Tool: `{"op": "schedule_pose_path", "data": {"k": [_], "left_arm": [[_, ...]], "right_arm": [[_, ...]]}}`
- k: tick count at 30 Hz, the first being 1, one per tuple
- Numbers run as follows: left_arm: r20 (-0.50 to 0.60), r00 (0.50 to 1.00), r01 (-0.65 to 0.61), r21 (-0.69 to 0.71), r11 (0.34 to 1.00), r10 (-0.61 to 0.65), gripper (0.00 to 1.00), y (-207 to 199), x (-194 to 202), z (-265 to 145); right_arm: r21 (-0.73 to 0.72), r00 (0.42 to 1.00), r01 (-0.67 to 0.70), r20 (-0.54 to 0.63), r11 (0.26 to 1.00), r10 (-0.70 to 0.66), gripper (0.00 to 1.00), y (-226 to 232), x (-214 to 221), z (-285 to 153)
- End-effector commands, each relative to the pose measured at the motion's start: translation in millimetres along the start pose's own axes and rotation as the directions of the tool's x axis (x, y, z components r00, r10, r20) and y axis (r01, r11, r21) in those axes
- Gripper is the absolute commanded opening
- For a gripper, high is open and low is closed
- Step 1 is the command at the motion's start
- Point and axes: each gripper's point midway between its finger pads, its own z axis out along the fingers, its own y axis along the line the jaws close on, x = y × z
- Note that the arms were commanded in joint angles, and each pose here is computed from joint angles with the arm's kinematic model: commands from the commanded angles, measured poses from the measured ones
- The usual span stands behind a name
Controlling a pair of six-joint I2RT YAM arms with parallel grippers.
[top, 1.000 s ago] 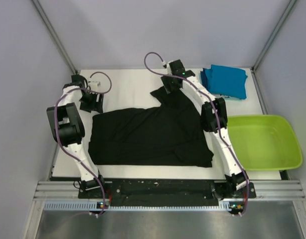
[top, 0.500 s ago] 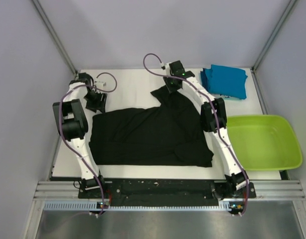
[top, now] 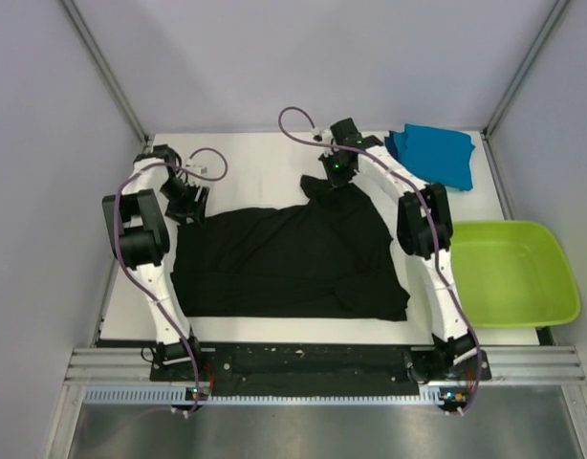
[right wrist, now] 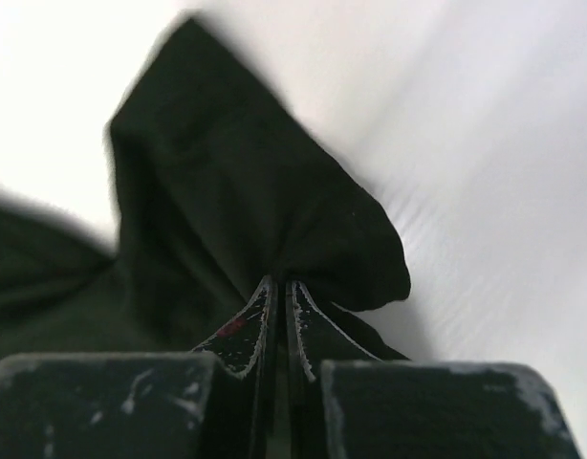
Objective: Fold and stack the t-shirts
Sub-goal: Grap the side of the flattened tshirt furthest away from the robot with both arms, then fold the other side of the tshirt into a rectangle
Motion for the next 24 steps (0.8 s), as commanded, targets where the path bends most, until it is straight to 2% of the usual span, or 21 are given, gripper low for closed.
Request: {"op": "schedule_pose_path", "data": {"k": [1, 2, 3, 4, 5, 6, 10, 15, 19, 24], "left_arm": [[0.012, 1.000, -0.022, 0.013, 1.000, 0.022, 0.68, -6, 4, -14], [0.004, 1.000, -0.020, 0.017, 1.000, 0.020, 0.65, -6, 6, -12], [0.001, 1.000, -0.021, 0.018, 1.000, 0.021, 0.55, -6, 7, -10], [0.002, 1.000, -0.018, 0.016, 1.000, 0.018, 0.36, -6, 6, -10], [0.008, 1.000, -0.018, 0.015, 1.000, 0.018, 0.10, -5, 5, -10], [0.020, 1.000, -0.017, 0.013, 1.000, 0.017, 0.00, -6, 3, -11], [0.147, 0.987, -0.061, 0.014, 0.998, 0.058, 0.00, -13, -19, -37], [0.310, 0.937, -0.148, -0.072, 0.986, 0.163, 0.00, -25, -26, -84], [0.316, 0.921, -0.196, -0.128, 0.972, 0.228, 0.00, -34, 1, -102], [0.278, 0.925, -0.224, -0.148, 0.963, 0.258, 0.00, -46, 41, -110]], "right_arm": [[-0.039, 0.986, 0.003, 0.169, 0.999, 0.003, 0.00, 22, -47, -107], [-0.038, 0.984, -0.001, 0.177, 0.999, 0.008, 0.00, 23, -44, -118], [-0.042, 0.984, -0.003, 0.178, 0.999, 0.011, 0.00, 25, -39, -124], [-0.050, 0.984, -0.006, 0.175, 0.999, 0.014, 0.00, 28, -31, -130], [-0.057, 0.981, -0.005, 0.193, 0.998, 0.016, 0.00, 32, -31, -141], [-0.064, 0.984, -0.009, 0.177, 0.998, 0.021, 0.00, 34, -20, -142], [-0.044, 0.982, -0.033, 0.184, 0.999, 0.040, 0.00, 37, -1, -171], [-0.055, 0.980, -0.095, 0.172, 0.994, 0.103, 0.00, 48, 35, -202], [-0.067, 0.976, -0.150, 0.152, 0.986, 0.159, 0.00, 58, 81, -225], [-0.093, 0.964, -0.250, 0.070, 0.964, 0.256, 0.00, 75, 142, -226]]}}
